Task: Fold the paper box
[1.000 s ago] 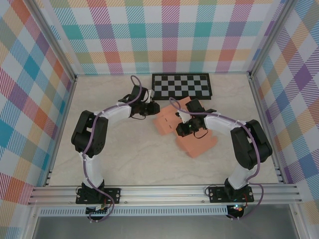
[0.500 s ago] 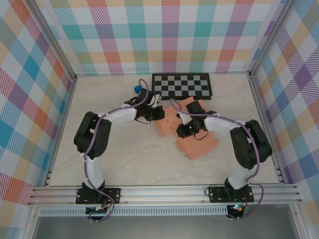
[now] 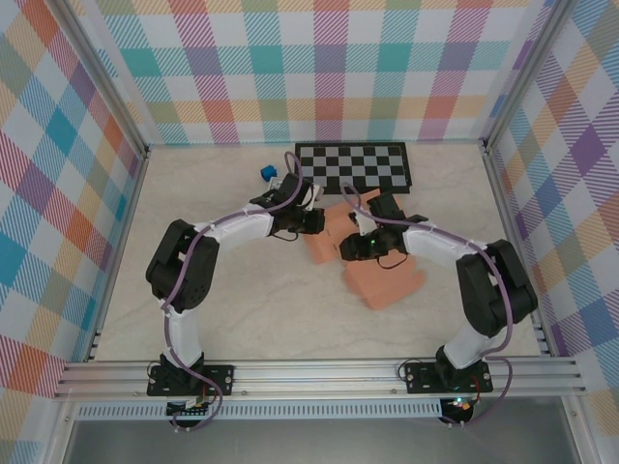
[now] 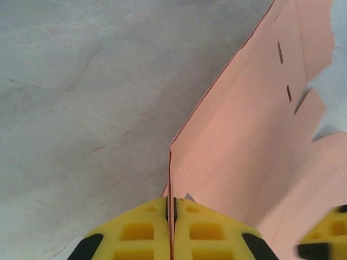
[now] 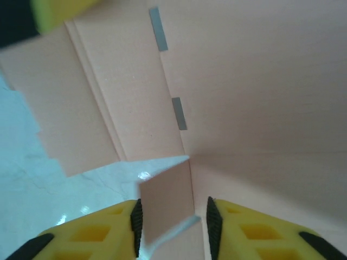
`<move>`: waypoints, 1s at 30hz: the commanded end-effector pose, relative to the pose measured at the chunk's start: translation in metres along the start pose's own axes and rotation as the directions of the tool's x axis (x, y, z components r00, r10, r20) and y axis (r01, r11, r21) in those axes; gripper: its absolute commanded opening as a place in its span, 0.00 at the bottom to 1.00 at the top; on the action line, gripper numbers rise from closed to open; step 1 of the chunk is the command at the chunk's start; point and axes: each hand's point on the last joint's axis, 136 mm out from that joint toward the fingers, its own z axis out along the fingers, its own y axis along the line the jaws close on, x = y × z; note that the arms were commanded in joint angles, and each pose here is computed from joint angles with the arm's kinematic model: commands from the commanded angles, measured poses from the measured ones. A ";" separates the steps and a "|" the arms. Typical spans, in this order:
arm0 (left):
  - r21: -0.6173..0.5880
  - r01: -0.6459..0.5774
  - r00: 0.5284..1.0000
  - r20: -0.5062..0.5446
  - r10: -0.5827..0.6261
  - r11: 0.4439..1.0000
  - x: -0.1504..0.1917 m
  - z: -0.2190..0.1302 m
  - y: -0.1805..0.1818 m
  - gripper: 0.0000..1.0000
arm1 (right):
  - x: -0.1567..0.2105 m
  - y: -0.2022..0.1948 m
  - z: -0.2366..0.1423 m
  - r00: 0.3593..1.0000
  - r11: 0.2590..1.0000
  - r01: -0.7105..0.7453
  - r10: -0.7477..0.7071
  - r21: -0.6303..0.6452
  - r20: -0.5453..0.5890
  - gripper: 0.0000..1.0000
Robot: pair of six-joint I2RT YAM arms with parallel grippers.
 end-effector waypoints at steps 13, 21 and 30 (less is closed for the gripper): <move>-0.010 -0.270 0.934 0.242 0.264 0.963 -0.039 -0.030 -0.025 0.00 | -0.056 -0.009 -0.076 0.431 0.464 -0.868 0.882 -0.180 0.191 0.62; -0.065 -0.391 0.874 0.288 0.392 0.918 -0.033 -0.032 -0.046 0.00 | -0.092 -0.007 -0.076 0.301 0.345 -0.898 0.934 -0.273 0.191 0.73; -0.108 -0.416 0.841 0.333 0.427 0.903 -0.036 -0.041 -0.051 0.00 | -0.115 -0.012 -0.054 0.286 0.315 -0.923 0.946 -0.222 0.155 0.71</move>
